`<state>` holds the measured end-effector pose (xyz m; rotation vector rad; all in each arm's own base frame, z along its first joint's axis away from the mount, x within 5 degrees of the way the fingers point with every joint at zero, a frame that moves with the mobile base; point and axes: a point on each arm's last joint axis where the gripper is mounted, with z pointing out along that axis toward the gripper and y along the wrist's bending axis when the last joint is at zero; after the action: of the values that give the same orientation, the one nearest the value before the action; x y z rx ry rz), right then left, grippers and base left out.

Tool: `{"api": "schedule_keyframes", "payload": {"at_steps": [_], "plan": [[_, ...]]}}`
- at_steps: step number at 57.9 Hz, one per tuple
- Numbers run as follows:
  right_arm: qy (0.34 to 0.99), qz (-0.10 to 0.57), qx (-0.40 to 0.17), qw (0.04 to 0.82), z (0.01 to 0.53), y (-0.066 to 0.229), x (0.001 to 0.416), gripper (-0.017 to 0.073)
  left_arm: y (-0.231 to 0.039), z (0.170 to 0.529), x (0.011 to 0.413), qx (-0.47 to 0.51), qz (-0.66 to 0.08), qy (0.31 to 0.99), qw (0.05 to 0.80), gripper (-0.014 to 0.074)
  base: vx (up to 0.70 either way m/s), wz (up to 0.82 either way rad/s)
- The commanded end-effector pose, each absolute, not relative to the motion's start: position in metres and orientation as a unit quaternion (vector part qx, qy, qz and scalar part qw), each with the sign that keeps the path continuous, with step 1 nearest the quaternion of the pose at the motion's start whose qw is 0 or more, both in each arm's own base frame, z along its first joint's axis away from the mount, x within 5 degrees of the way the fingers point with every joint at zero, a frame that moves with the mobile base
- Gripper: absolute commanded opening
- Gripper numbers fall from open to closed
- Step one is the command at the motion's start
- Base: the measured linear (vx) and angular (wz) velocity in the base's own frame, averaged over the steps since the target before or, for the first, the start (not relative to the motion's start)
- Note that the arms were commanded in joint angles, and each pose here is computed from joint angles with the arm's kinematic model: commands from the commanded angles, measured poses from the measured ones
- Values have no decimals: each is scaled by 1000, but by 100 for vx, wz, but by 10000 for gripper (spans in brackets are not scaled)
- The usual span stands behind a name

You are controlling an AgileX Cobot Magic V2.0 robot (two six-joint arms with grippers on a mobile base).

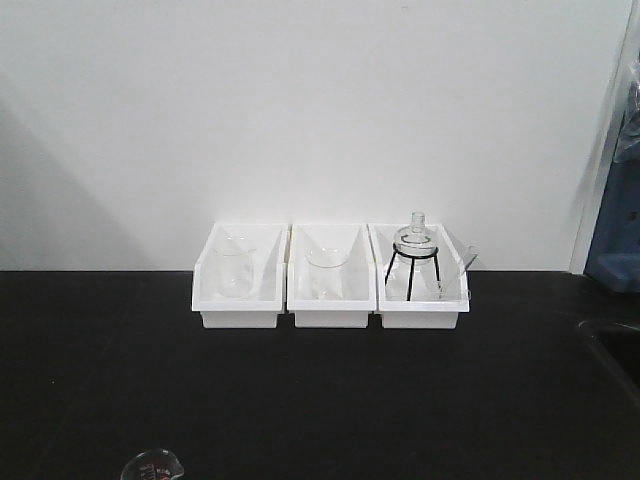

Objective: Sort red and green spoons into left cabinet

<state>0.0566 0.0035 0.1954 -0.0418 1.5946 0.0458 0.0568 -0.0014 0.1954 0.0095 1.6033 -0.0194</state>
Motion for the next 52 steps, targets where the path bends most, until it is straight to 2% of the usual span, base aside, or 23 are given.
{"api": "schedule_keyframes", "payload": {"at_steps": [1,39,52], "plan": [[686,13,-16,727,200,2,56,1,-1,205,55,0,-7,679,734,4,0,0],[686,13,-16,727,200,2,56,1,-1,205,55,1,-6,679,734,4,0,0],[673,13,-14,740,203,2,56,1,0,212,54,13,12,654,756,4,0,0]]}}
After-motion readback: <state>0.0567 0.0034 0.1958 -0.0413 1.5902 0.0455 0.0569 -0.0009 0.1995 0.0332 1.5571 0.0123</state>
